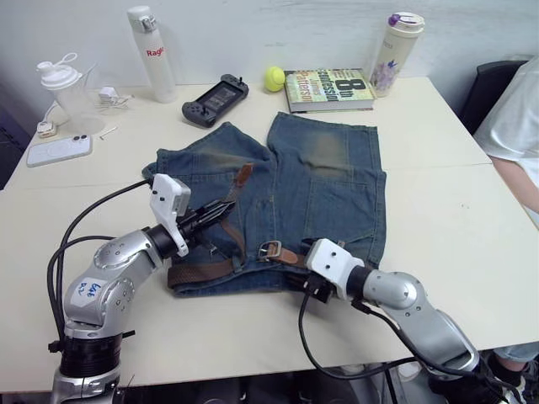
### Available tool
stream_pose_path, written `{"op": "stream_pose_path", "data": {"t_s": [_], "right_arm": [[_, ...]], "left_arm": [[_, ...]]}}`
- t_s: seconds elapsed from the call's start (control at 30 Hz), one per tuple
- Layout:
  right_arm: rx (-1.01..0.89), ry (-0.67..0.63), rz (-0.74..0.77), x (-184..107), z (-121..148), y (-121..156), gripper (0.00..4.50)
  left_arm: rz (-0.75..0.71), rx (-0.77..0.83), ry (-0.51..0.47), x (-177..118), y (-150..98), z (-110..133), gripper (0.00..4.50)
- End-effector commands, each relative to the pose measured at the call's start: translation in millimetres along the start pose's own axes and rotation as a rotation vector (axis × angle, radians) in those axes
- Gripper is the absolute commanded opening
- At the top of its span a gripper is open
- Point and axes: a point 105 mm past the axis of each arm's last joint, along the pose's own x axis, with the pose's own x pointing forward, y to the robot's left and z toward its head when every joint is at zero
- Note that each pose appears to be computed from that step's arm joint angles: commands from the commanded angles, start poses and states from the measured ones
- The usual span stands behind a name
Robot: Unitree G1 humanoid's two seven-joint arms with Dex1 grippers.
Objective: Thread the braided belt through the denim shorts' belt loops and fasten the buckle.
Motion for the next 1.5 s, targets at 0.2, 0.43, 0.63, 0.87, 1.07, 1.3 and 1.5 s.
{"op": "stream_pose_path", "data": {"t_s": [0.2,0.43,0.63,0.87,1.07,1.3,1.5], "right_arm": [[-0.016,-0.03,-0.044,2,10,-4,4.09],[0.014,-0.011,-0.046,4,6,-5,1.24],[0.039,-0.05,-0.048,4,18,-6,0.02],[0.123,-0.077,-0.097,7,34,-15,0.02],[0.198,-0.044,-0.157,7,32,-22,0.02],[0.226,-0.053,-0.167,9,38,-22,0.02],[0.238,-0.017,-0.198,9,30,-29,0.02]], "left_arm": [[0.003,0.01,-0.026,-3,0,9,0.0],[-0.01,0.007,-0.009,-3,-3,4,0.0],[-0.012,0.023,0.047,-3,-5,-5,0.0],[-0.136,0.132,0.398,-18,-22,-63,0.0],[-0.218,0.135,0.519,-31,-32,-81,0.0],[-0.294,0.166,0.532,-31,-44,-85,0.0],[-0.349,0.149,0.503,-38,-48,-80,0.0]]}}
